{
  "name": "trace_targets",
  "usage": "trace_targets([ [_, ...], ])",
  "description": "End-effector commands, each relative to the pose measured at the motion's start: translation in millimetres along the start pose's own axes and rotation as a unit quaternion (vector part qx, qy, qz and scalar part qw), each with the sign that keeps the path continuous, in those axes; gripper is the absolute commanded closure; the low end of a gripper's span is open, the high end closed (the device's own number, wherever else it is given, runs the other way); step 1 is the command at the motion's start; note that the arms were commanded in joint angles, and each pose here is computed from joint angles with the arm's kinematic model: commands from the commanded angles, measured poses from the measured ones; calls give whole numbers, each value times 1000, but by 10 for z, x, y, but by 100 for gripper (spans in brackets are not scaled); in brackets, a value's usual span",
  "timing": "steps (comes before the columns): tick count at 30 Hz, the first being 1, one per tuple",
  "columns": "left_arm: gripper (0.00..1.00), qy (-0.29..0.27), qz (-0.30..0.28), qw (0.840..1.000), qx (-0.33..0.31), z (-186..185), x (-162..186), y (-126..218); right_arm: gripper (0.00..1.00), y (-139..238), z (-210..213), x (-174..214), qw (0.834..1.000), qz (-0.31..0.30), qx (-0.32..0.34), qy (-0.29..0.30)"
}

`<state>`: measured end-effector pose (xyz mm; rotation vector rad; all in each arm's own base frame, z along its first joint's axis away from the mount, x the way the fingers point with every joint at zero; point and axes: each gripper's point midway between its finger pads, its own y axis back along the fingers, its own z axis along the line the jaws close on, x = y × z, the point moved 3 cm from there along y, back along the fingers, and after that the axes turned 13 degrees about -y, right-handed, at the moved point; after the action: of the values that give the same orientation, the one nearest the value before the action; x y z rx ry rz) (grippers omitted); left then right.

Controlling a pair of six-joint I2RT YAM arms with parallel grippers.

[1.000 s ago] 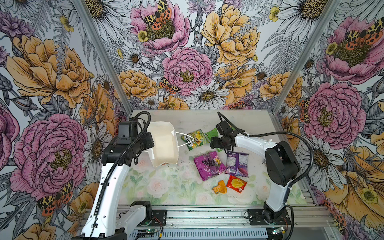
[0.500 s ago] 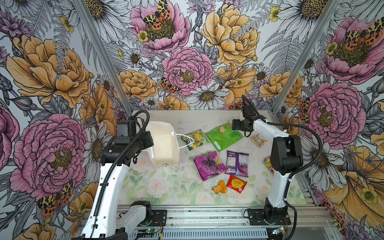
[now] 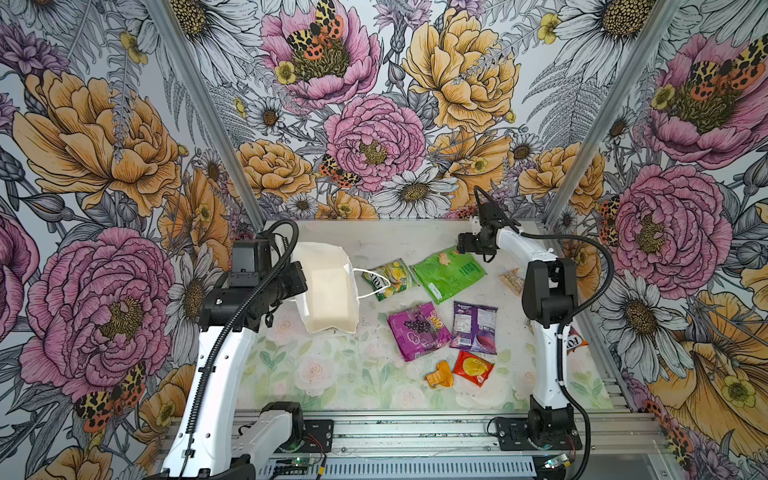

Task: Place the snacks into the paper bag
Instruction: 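Pinch the green Lay's bag's top edge with the right gripper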

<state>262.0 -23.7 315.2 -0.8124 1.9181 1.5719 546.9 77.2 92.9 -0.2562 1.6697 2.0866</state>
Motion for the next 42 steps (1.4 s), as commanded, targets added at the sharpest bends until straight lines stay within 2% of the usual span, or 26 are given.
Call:
trace_targets([
  [1, 100, -5, -18, 1000, 8, -24, -76, 116, 15, -137, -52, 115, 999, 47, 9, 14],
  [7, 100, -3, -13, 1000, 8, -16, -37, 100, 21, -232, -90, 271, 996, 88, 20, 19],
  [11, 100, -3, -10, 1000, 8, -14, -22, 85, 31, -237, -23, 417, 993, 118, -6, 11],
  [16, 100, -2, -11, 1000, 5, -5, -16, 91, 43, -216, -48, 660, 985, 162, -20, -55],
  [19, 100, -2, -8, 1000, 3, 3, -2, 76, 51, -199, -91, 777, 982, 174, -11, -74],
  [26, 100, 0, -1, 1000, 4, 6, 22, 30, 76, -77, -107, 820, 982, 153, -13, -111],
  [34, 100, 0, 8, 1000, 14, -23, 37, -10, 100, 248, -23, 847, 972, 91, -97, -193],
  [38, 100, -1, 18, 999, 41, -95, 34, -54, 100, 426, -92, 828, 959, 58, -136, -244],
  [42, 100, 1, 27, 998, 62, -161, 20, -82, 100, 586, -217, 850, 937, 36, -172, -301],
])
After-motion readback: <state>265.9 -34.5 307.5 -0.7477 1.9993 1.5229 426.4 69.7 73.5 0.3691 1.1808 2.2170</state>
